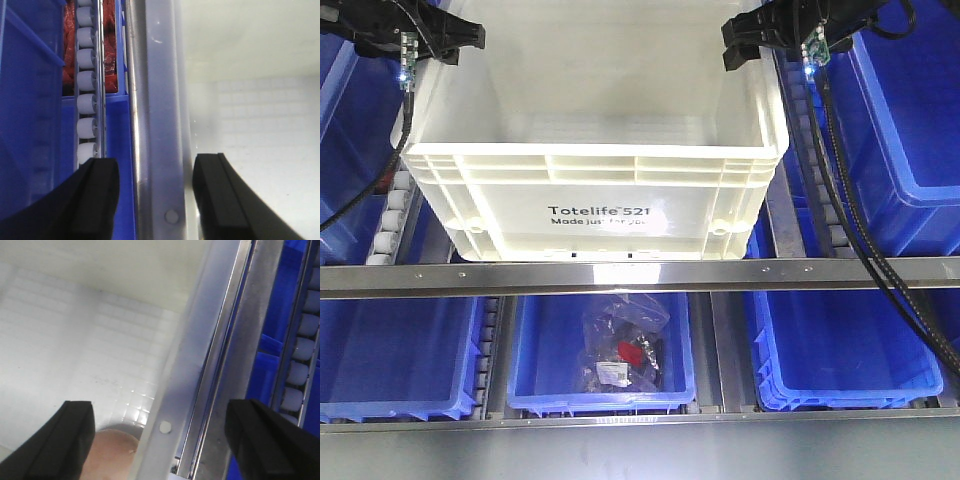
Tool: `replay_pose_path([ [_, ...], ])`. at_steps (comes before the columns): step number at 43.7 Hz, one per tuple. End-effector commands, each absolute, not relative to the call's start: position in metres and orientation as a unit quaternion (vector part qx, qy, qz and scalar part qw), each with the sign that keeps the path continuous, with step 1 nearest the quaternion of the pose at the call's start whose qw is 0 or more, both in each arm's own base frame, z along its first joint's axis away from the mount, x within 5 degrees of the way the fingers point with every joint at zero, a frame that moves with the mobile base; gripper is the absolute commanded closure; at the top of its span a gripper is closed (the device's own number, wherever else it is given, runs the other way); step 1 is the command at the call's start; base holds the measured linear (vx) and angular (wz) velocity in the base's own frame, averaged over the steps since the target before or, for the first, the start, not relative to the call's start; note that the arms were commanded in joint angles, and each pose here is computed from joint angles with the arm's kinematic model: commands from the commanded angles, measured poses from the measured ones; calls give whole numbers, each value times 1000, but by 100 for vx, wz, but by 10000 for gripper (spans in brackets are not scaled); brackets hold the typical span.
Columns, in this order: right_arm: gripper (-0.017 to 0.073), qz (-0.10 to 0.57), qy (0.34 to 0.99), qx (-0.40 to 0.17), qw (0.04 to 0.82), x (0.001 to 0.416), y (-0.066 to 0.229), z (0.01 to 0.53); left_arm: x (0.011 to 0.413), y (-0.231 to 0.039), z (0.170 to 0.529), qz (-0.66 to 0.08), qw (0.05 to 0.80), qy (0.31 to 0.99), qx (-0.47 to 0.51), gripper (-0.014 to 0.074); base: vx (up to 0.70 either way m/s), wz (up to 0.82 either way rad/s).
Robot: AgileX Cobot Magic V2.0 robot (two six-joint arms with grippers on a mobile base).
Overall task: Place moving items into box and shelve
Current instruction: 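Push the tote with both grippers onto the roller track, away from robot, then open both grippers and pull them back from the tote rims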
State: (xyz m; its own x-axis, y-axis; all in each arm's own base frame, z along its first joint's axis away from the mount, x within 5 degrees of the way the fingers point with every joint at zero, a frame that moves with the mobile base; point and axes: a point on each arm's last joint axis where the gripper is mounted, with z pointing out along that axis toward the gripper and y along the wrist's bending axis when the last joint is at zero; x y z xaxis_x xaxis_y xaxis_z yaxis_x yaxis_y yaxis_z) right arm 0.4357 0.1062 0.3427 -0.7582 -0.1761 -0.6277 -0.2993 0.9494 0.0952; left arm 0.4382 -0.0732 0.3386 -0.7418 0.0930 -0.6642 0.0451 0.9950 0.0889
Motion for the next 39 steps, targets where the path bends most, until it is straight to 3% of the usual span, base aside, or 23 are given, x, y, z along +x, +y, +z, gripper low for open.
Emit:
replay_pose_path([
  [1, -23, 101, 903, -121, 398, 425, 103, 386, 422, -66, 391, 42, 437, 898, 32, 140, 0, 0],
  [29, -23, 135, 895, -117, 409, 404, 104, 412, 397, -66, 413, 15, 428, 903, 21, 181, 0, 0],
  [35, -23, 134, 898, -121, 401, 402, 104, 412, 391, -64, 416, 19, 417, 909, 19, 209, 0, 0],
  [36, -23, 135, 897, -119, 405, 393, 102, 411, 380, -62, 409, 24, 400, 916, 21, 266, 0, 0],
  [39, -23, 133, 893, -113, 414, 389, 100, 407, 374, -61, 406, 23, 402, 915, 24, 282, 0, 0],
])
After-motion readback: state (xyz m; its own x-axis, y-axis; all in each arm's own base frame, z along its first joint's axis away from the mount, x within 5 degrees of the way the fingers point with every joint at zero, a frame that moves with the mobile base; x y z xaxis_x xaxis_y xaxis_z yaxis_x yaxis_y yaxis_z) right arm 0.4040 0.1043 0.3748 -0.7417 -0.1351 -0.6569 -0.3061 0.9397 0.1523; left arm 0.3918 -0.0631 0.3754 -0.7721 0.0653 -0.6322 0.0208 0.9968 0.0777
